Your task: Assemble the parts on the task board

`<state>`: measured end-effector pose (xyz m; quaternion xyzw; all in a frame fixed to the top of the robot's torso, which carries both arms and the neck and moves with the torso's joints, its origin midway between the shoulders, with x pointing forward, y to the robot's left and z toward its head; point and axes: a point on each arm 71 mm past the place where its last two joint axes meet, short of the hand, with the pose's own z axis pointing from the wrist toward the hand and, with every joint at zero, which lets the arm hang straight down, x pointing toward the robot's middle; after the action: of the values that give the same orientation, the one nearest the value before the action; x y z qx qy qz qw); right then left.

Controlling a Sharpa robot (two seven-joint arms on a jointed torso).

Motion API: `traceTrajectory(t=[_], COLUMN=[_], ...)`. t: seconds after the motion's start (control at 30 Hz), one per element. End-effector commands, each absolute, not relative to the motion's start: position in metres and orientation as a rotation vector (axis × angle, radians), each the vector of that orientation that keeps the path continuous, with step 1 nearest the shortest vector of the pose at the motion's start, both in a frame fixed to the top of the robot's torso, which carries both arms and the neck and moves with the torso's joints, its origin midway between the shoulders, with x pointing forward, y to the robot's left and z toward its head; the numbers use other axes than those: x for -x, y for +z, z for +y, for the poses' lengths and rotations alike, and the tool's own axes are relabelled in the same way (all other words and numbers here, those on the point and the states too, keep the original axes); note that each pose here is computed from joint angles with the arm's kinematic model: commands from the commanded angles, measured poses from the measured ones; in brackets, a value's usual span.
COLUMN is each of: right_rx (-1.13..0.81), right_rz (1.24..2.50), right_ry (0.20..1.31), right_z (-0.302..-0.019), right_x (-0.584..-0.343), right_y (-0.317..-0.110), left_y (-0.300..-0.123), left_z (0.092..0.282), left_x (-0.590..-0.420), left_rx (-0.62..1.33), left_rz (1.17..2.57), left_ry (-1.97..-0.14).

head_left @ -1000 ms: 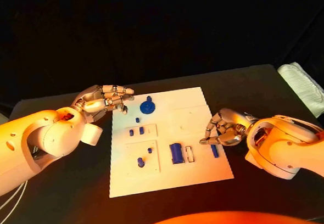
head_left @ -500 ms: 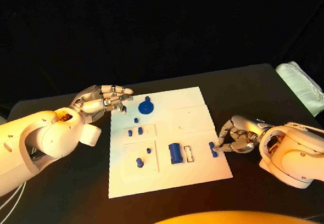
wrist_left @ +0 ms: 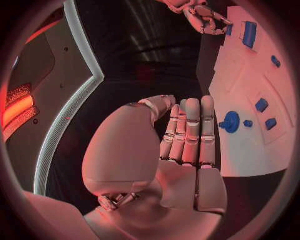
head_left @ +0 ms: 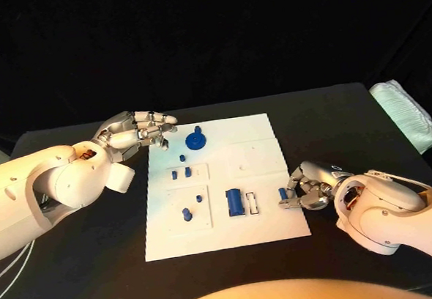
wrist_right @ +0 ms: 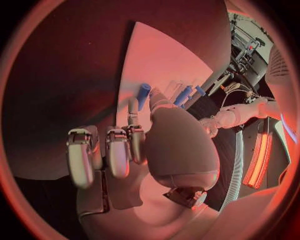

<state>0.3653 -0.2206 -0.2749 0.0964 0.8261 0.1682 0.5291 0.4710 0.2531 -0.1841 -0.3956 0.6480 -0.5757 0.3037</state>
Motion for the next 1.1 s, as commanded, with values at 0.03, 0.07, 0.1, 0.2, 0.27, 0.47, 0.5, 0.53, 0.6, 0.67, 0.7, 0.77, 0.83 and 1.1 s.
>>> traceTrajectory(t=[0.03, 0.07, 0.1, 0.2, 0.27, 0.47, 0.5, 0.53, 0.6, 0.67, 0.7, 0.77, 0.83, 1.1], right_rx=[-0.196, -0.192, -0.186, -0.161, -0.141, -0.100, -0.095, -0.089, -0.079, -0.070, -0.068, -0.070, -0.079, -0.143], right_rz=[1.983, 1.985, 1.989, 1.991, 1.991, 1.997, 1.999, 2.002, 2.008, 2.013, 2.014, 2.013, 2.006, 1.963], right_ry=[0.374, 0.371, 0.368, 0.358, 0.348, 0.320, 0.317, 0.313, 0.308, 0.303, 0.300, 0.296, 0.295, 0.339], right_z=[-0.218, -0.217, -0.216, -0.214, -0.213, -0.210, -0.210, -0.209, -0.208, -0.207, -0.207, -0.207, -0.207, -0.203], right_x=[-0.366, -0.367, -0.367, -0.369, -0.370, -0.373, -0.373, -0.373, -0.373, -0.373, -0.373, -0.373, -0.373, -0.370], right_y=[-0.279, -0.280, -0.281, -0.284, -0.285, -0.288, -0.288, -0.288, -0.289, -0.290, -0.290, -0.290, -0.289, -0.280], left_y=[-0.183, -0.183, -0.183, -0.183, -0.183, -0.182, -0.182, -0.182, -0.182, -0.182, -0.182, -0.182, -0.182, -0.182], left_z=[0.252, 0.252, 0.252, 0.254, 0.256, 0.260, 0.260, 0.259, 0.259, 0.259, 0.259, 0.259, 0.259, 0.257], left_x=[-0.471, -0.471, -0.471, -0.471, -0.470, -0.470, -0.470, -0.470, -0.470, -0.469, -0.469, -0.469, -0.469, -0.469], left_rx=[1.038, 1.038, 1.038, 1.039, 1.040, 1.042, 1.042, 1.041, 1.039, 1.038, 1.037, 1.037, 1.037, 1.034], left_rz=[1.714, 1.714, 1.715, 1.712, 1.709, 1.701, 1.701, 1.701, 1.701, 1.700, 1.700, 1.700, 1.701, 1.704], left_ry=[-1.543, -1.543, -1.542, -1.540, -1.536, -1.529, -1.530, -1.532, -1.534, -1.535, -1.536, -1.536, -1.537, -1.540])
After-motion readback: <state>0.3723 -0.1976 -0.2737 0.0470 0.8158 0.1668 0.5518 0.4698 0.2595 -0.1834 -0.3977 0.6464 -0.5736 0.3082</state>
